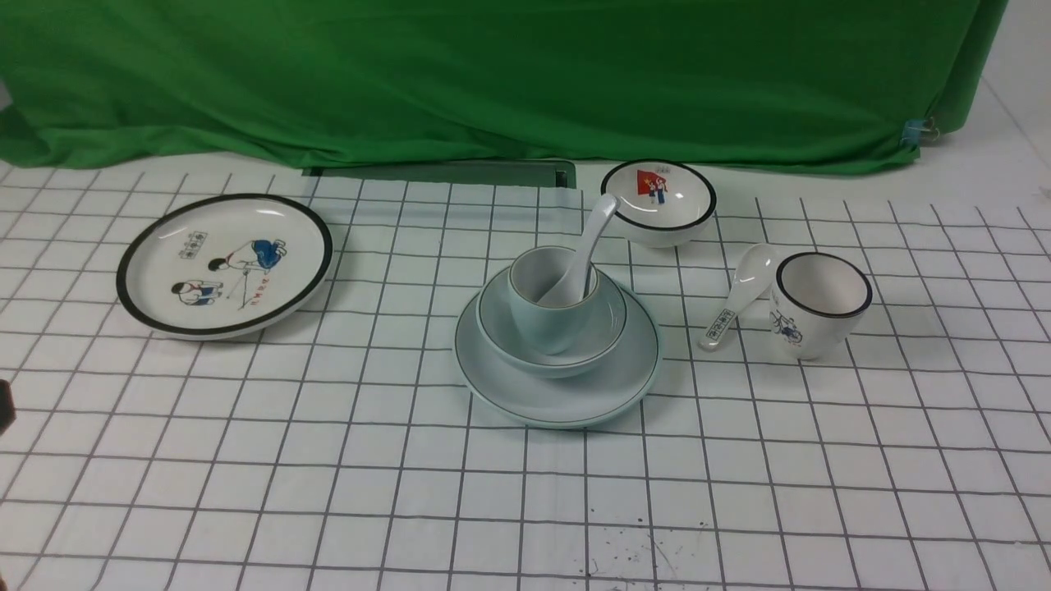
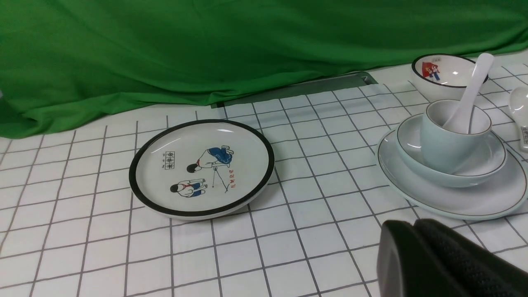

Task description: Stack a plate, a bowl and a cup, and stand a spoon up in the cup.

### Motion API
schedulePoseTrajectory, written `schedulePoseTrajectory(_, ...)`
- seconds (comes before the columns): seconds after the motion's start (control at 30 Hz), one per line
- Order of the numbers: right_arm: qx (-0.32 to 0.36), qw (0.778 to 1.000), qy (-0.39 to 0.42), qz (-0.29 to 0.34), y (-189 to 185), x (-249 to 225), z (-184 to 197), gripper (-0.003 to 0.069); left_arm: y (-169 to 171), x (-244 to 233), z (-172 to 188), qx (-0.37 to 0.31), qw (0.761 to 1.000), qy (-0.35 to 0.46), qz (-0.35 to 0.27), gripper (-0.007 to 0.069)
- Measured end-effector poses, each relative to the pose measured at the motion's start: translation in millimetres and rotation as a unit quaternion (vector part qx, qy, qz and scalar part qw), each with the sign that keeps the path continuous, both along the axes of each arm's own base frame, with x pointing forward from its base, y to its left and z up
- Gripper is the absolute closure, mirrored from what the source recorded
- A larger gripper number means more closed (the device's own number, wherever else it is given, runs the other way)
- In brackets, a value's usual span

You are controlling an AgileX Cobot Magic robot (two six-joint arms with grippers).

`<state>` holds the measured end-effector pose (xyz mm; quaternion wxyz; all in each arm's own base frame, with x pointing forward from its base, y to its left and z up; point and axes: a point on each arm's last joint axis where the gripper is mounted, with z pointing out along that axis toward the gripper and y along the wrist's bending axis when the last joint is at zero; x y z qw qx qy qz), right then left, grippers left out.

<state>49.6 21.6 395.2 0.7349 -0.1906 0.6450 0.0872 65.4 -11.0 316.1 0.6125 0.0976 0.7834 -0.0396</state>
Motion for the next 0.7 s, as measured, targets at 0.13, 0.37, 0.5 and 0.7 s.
schedulePoseTrajectory(0.13, -0.007, 1.000, -0.007, -0.002, -1, -2, -3, 0.0562, 0, 0, 0, 0.000, 1.000, 0.000, 0.000, 0.0654)
schedulePoseTrajectory(0.37, -0.015, 0.999, 0.015, -0.044, -7, -5, -62, 0.0645, 0, 0, 0, 0.000, 1.000, 0.000, 0.000, 0.0654)
schedulePoseTrajectory(0.5, -0.021, 0.993, 0.038, -0.106, -13, -5, -108, 0.0645, 0, 0, 0, 0.000, 1.000, 0.000, 0.000, 0.0654)
schedulePoseTrajectory(0.7, -0.002, 0.973, 0.111, -0.205, -23, 3, -168, 0.0646, 0, 0, 0, 0.000, 1.000, 0.000, 0.000, 0.0654)
